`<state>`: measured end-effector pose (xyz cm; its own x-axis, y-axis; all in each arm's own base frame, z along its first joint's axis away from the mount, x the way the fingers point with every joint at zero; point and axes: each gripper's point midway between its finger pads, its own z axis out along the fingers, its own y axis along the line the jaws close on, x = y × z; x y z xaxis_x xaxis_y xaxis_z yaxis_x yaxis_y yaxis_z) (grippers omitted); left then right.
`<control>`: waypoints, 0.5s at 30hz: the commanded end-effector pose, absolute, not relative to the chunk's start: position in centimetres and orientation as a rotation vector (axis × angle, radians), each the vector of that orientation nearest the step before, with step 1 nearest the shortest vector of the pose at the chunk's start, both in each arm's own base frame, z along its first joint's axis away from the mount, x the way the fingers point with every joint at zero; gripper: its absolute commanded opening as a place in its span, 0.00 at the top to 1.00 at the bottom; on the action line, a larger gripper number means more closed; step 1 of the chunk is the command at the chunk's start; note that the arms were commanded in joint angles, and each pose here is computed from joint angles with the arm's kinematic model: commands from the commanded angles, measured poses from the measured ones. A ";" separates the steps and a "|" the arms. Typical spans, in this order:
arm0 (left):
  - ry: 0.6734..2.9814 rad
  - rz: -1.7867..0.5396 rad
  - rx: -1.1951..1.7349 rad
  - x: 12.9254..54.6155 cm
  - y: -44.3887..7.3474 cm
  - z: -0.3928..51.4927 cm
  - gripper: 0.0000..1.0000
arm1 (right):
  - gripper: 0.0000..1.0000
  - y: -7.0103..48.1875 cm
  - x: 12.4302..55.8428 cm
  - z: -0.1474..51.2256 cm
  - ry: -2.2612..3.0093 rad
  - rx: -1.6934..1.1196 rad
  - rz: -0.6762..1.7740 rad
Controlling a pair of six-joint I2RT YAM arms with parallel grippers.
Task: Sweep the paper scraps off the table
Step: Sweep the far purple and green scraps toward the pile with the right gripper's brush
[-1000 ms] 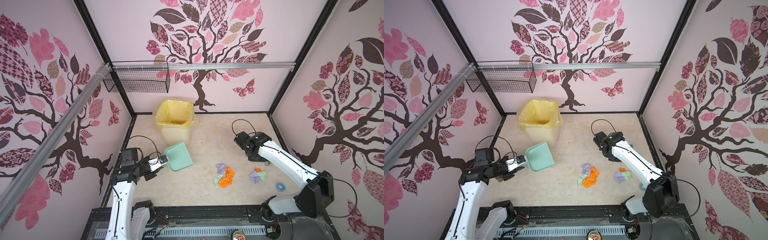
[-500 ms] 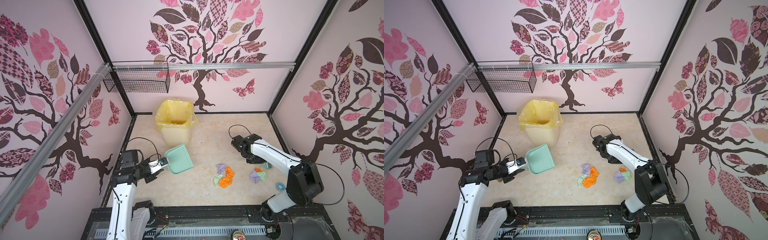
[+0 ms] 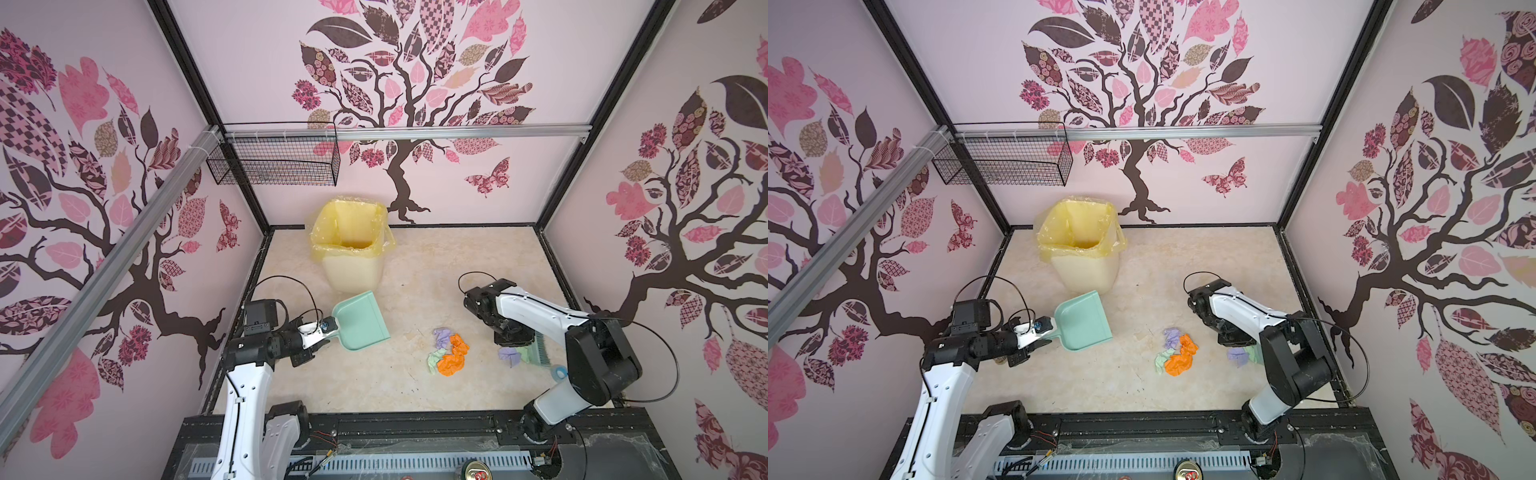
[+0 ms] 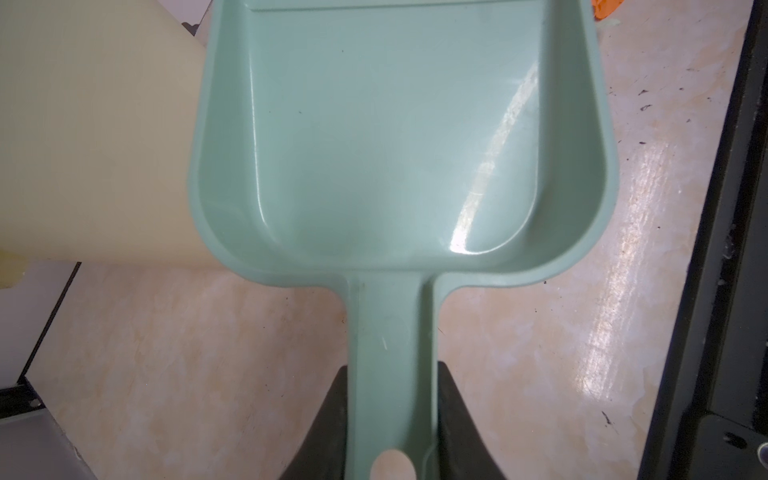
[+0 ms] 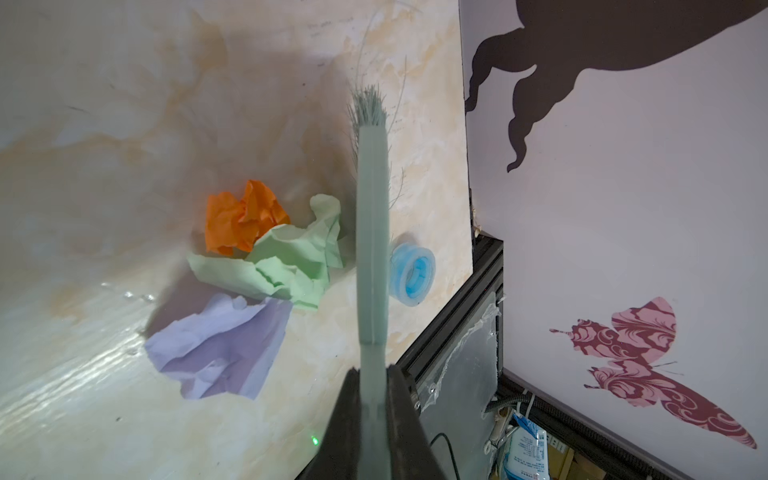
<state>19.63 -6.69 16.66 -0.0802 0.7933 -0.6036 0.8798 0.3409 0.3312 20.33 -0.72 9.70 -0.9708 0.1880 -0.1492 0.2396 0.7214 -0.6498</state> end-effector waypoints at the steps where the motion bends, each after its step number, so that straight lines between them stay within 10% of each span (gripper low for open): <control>1: 1.859 -0.211 1.479 19.0 -7.4 16.2 1.00 | 1.00 0.7 19.6 8.9 2.883 0.340 -1.106; 15: 1.857 -0.215 1.475 18.5 -7.6 15.8 1.00 | 1.00 11.0 20.6 7.5 2.944 0.211 -0.561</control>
<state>19.13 -7.06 16.19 -0.0702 0.7852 -0.6153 0.8861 0.3323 0.3230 19.42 6.46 7.68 -0.9901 0.0738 -0.1192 0.1275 0.8279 -0.5461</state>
